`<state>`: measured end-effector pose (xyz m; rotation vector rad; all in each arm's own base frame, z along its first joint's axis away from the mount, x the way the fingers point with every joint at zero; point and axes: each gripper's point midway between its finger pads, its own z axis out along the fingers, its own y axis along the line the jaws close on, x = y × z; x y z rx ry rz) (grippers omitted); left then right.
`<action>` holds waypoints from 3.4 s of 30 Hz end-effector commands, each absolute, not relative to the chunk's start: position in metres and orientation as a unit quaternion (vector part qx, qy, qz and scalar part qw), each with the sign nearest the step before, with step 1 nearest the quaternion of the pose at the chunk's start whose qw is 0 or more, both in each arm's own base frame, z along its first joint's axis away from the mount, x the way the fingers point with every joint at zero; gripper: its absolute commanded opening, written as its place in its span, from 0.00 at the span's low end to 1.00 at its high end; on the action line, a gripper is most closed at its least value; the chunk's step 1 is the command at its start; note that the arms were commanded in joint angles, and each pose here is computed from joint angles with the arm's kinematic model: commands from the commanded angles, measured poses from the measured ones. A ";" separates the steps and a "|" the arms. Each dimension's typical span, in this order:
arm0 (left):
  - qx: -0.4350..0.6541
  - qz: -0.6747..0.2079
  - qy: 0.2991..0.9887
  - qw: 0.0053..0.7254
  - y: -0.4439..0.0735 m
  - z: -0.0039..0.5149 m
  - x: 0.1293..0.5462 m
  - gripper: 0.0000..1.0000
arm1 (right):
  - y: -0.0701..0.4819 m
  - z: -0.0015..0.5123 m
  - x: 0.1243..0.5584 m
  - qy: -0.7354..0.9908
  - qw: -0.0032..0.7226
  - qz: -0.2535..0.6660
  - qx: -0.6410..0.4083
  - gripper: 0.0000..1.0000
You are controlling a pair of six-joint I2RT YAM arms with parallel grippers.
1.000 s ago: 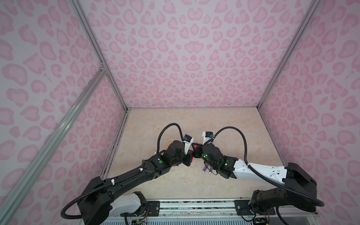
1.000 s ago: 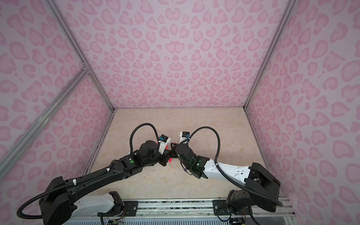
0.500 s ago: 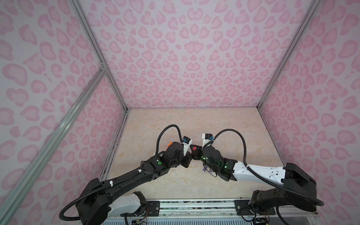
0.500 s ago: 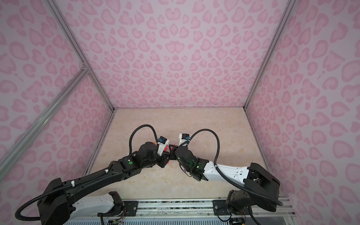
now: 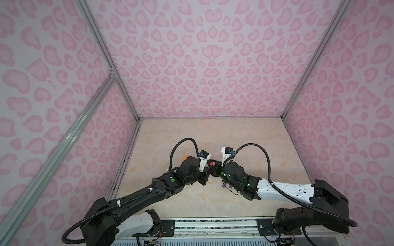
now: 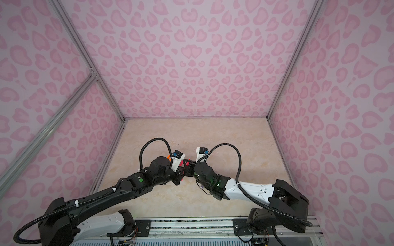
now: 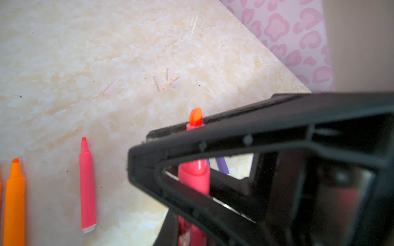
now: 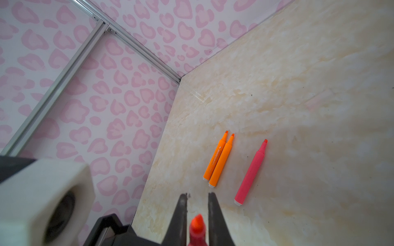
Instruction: Insert the pens into the pen caps
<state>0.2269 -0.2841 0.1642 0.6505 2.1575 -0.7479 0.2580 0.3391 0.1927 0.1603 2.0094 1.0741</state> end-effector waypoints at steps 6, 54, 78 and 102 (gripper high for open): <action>0.235 -0.306 0.820 0.422 -0.290 0.190 0.241 0.03 | 0.348 0.195 0.250 0.806 0.408 0.427 0.038 0.24; 0.061 -0.201 0.887 0.412 -0.208 0.159 0.293 0.03 | 0.144 0.029 0.384 0.934 0.301 -0.015 0.190 0.52; 0.066 -0.208 0.885 0.411 -0.211 0.161 0.292 0.03 | 0.149 0.042 0.391 0.925 0.331 0.012 0.185 0.58; 0.071 -0.216 0.885 0.406 -0.216 0.159 0.292 0.03 | 0.146 0.020 0.399 0.933 0.307 -0.008 0.188 0.45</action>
